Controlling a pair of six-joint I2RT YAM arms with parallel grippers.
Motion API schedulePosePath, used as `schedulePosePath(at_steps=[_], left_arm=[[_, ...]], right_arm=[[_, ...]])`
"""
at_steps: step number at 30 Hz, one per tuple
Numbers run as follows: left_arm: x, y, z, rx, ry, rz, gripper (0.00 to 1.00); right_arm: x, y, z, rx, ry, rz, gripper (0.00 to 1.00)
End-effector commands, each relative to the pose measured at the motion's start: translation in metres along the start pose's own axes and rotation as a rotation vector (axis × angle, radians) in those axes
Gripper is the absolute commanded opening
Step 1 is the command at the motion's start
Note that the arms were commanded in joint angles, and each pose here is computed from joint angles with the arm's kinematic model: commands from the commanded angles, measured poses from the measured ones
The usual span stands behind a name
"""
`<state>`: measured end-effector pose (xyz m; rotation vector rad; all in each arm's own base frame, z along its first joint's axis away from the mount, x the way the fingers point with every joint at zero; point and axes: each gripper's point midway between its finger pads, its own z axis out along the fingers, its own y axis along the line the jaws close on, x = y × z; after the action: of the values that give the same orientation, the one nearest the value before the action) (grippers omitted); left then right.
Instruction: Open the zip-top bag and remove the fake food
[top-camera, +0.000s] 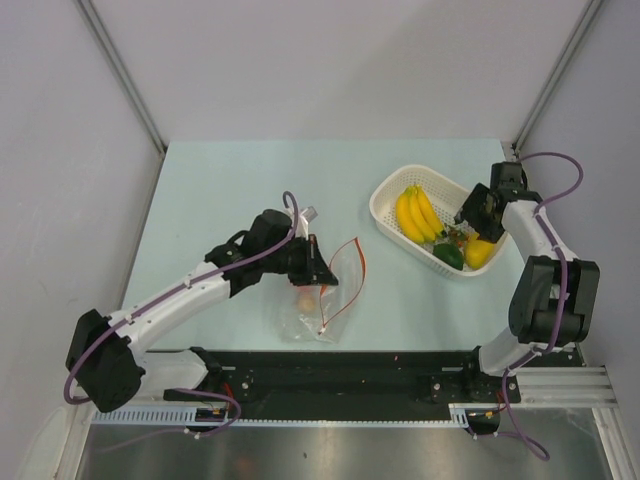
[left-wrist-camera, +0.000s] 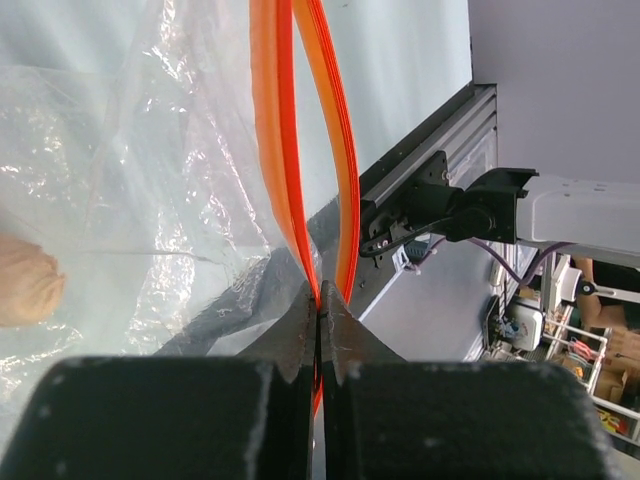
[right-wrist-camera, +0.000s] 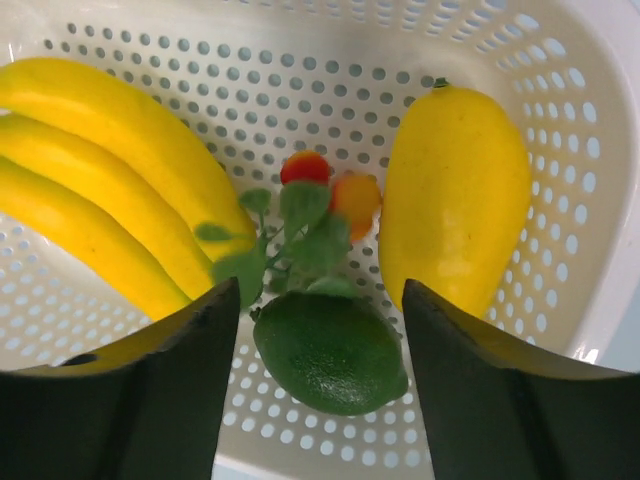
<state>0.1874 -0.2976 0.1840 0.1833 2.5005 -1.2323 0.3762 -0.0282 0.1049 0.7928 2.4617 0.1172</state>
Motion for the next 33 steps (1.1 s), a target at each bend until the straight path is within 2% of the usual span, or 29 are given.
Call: schedulePosePath(at_steps=[1,3,8,12,15,18,19,23,24,27,30,33], left_arm=[[-0.003,-0.008,-0.009,0.047,-0.046,-0.007,0.00],[-0.003,-0.009,-0.009,0.054,-0.049,-0.014,0.00],[-0.003,-0.020,-0.008,0.110,-0.044,-0.059,0.00],[-0.007,-0.026,-0.007,0.132,-0.051,-0.067,0.00],[-0.011,-0.028,-0.004,0.137,-0.056,-0.064,0.00],[-0.012,-0.030,-0.003,0.141,-0.042,-0.072,0.00],[-0.013,-0.033,-0.003,0.148,-0.042,-0.071,0.00],[-0.021,-0.042,-0.002,0.158,-0.053,-0.049,0.00],[-0.022,-0.041,0.001,0.153,-0.049,-0.051,0.00],[-0.025,-0.048,0.005,0.172,-0.042,-0.052,0.00],[-0.028,-0.061,0.009,0.193,-0.019,-0.041,0.00],[-0.032,-0.075,0.011,0.211,-0.020,-0.027,0.00]], right_arm=[[-0.015,0.011,-0.019,-0.031,-0.036,-0.016,0.73],[-0.008,0.010,-0.025,-0.022,-0.017,-0.026,0.77],[0.011,0.020,-0.057,-0.063,0.016,-0.052,0.77],[0.043,0.059,-0.095,-0.169,0.004,-0.216,0.77],[0.059,0.069,-0.120,-0.204,-0.030,-0.292,0.77],[0.083,0.083,-0.143,-0.279,-0.018,-0.360,0.76],[0.100,0.095,-0.153,-0.344,0.021,-0.383,0.75],[0.140,0.122,-0.187,-0.522,0.062,-0.432,0.62],[0.148,0.127,-0.192,-0.546,0.063,-0.449,0.56],[0.172,0.140,-0.204,-0.620,0.075,-0.475,0.47],[0.194,0.152,-0.207,-0.665,0.130,-0.472,0.39],[0.204,0.162,-0.211,-0.696,0.148,-0.477,0.38]])
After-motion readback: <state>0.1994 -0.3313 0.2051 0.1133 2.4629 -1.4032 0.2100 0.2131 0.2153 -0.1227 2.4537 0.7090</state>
